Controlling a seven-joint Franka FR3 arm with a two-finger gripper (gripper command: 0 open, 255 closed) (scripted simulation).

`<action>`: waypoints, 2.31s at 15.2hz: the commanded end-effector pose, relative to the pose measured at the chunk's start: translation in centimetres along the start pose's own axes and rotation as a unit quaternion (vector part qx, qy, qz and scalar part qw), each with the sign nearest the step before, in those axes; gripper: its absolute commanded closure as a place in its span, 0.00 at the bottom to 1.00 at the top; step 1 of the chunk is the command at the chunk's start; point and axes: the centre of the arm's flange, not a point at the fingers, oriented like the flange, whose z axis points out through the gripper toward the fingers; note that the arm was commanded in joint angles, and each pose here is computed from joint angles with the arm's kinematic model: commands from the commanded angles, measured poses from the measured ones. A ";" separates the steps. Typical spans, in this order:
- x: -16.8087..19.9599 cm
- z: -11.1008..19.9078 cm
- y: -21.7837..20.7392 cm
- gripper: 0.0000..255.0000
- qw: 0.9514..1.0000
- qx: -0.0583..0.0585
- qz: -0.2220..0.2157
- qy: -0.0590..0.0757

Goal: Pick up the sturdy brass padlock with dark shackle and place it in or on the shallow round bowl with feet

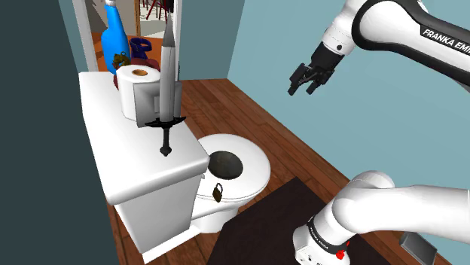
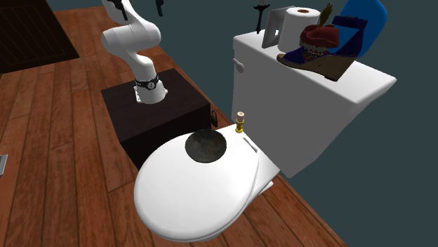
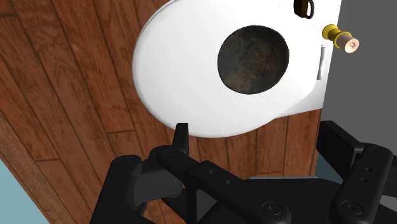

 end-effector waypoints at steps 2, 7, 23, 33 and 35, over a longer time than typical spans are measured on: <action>0.1 1.2 -0.4 0.00 1.000 0.002 -0.002 -0.004; 0.7 7.3 -2.7 0.00 1.000 0.010 -0.012 -0.027; 0.2 26.7 -10.7 0.00 0.994 0.037 -0.044 -0.098; -1.7 38.4 -16.2 0.00 0.986 0.054 -0.064 -0.142; -2.2 40.7 -17.4 0.00 0.985 0.057 -0.068 -0.151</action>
